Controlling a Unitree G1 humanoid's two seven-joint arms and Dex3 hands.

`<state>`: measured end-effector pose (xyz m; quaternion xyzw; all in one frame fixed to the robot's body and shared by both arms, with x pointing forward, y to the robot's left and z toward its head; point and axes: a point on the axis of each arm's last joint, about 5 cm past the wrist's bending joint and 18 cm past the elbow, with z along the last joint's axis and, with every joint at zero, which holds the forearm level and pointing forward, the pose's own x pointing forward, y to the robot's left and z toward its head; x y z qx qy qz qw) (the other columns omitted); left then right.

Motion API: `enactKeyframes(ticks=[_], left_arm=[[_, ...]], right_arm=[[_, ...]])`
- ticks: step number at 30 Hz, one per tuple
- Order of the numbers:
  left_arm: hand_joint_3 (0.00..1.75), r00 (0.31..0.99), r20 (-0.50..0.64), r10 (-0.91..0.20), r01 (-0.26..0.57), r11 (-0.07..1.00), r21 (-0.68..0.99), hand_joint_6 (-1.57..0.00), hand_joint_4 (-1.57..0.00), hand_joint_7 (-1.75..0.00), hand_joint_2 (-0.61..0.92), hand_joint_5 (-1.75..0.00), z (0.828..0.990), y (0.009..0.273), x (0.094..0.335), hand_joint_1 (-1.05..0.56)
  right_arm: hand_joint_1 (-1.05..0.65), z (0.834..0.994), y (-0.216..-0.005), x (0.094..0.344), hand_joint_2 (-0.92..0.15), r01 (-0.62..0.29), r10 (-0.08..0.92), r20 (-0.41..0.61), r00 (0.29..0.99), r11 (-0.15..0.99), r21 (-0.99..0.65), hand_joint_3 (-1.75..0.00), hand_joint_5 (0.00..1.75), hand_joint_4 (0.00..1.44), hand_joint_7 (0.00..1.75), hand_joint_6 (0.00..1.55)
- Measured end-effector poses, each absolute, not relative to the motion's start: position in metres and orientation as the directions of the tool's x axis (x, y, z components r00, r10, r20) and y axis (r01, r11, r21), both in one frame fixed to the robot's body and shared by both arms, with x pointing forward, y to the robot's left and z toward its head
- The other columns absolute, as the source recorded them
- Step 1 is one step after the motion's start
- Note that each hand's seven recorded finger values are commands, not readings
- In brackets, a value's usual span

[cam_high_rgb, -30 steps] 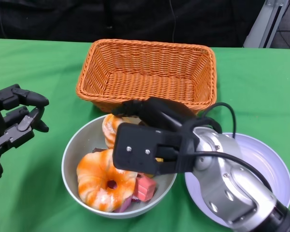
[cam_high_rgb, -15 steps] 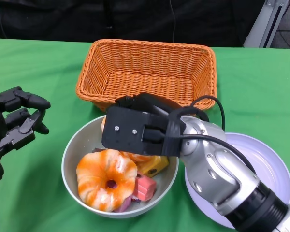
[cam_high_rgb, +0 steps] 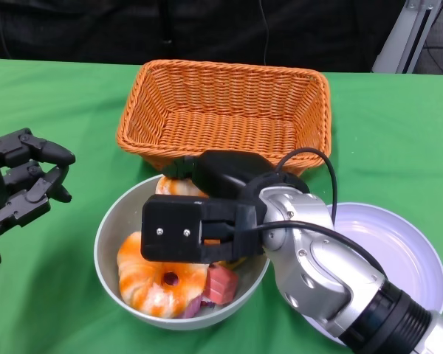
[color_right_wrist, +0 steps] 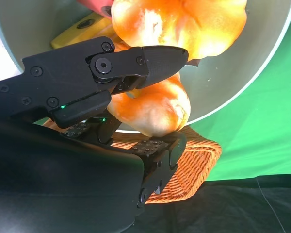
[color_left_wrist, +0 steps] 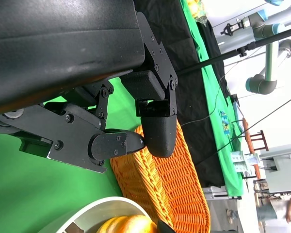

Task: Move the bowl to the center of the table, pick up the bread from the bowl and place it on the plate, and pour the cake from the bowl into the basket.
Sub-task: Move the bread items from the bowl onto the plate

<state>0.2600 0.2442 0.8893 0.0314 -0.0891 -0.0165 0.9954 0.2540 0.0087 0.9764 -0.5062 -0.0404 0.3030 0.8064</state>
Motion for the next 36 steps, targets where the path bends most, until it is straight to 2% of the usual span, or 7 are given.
enactKeyframes(ticks=[8,14,15,18,22,26,36], left_arm=[[0.52,0.981,0.186,-0.047,0.034,0.997,0.076,-0.85,-0.84,-1.09,0.81,-1.44,0.889,0.243,0.260,-0.12],[0.54,0.982,0.178,-0.056,0.040,0.995,0.093,-0.84,-0.83,-1.10,0.79,-1.45,0.887,0.243,0.259,-0.12],[0.54,0.982,0.179,-0.055,0.039,0.995,0.093,-0.84,-0.83,-1.10,0.79,-1.45,0.887,0.243,0.259,-0.12],[0.54,0.983,0.175,-0.054,0.038,0.995,0.093,-0.84,-0.83,-1.10,0.79,-1.45,0.886,0.243,0.259,-0.11],[0.55,0.982,0.180,-0.059,0.041,0.994,0.099,-0.84,-0.83,-1.10,0.79,-1.46,0.886,0.243,0.259,-0.12],[0.57,0.981,0.183,-0.062,0.044,0.994,0.103,-0.85,-0.83,-1.09,0.78,-1.46,0.886,0.242,0.259,-0.11],[0.58,0.979,0.193,-0.068,0.045,0.991,0.124,-0.85,-0.84,-1.06,0.77,-1.44,0.885,0.241,0.258,-0.11]], right_arm=[[-0.84,0.970,0.011,0.254,-0.92,-0.435,0.521,-0.246,0.817,0.278,-0.856,-0.23,0.14,0.78,0.01,0.48],[-0.65,0.965,0.014,0.253,-0.92,-0.428,0.533,-0.224,0.816,0.296,-0.854,-0.08,0.20,0.88,0.05,0.58],[-0.60,0.964,0.014,0.252,-0.92,-0.428,0.536,-0.221,0.815,0.300,-0.852,-0.04,0.33,0.85,0.05,0.60],[-0.42,0.961,0.012,0.252,-0.88,-0.426,0.543,-0.196,0.817,0.338,-0.839,-0.01,1.11,0.62,0.09,0.68],[-0.27,0.956,0.011,0.250,-0.85,-0.413,0.542,-0.151,0.827,0.404,-0.816,0.00,1.47,0.51,0.23,0.71],[-0.20,0.952,0.009,0.250,-0.84,-0.395,0.534,-0.105,0.839,0.466,-0.792,0.00,1.48,0.49,0.69,0.54],[-0.18,0.946,0.007,0.252,-0.89,-0.337,0.519,-0.011,0.855,0.539,-0.772,0.00,1.13,0.51,0.39,0.75]])
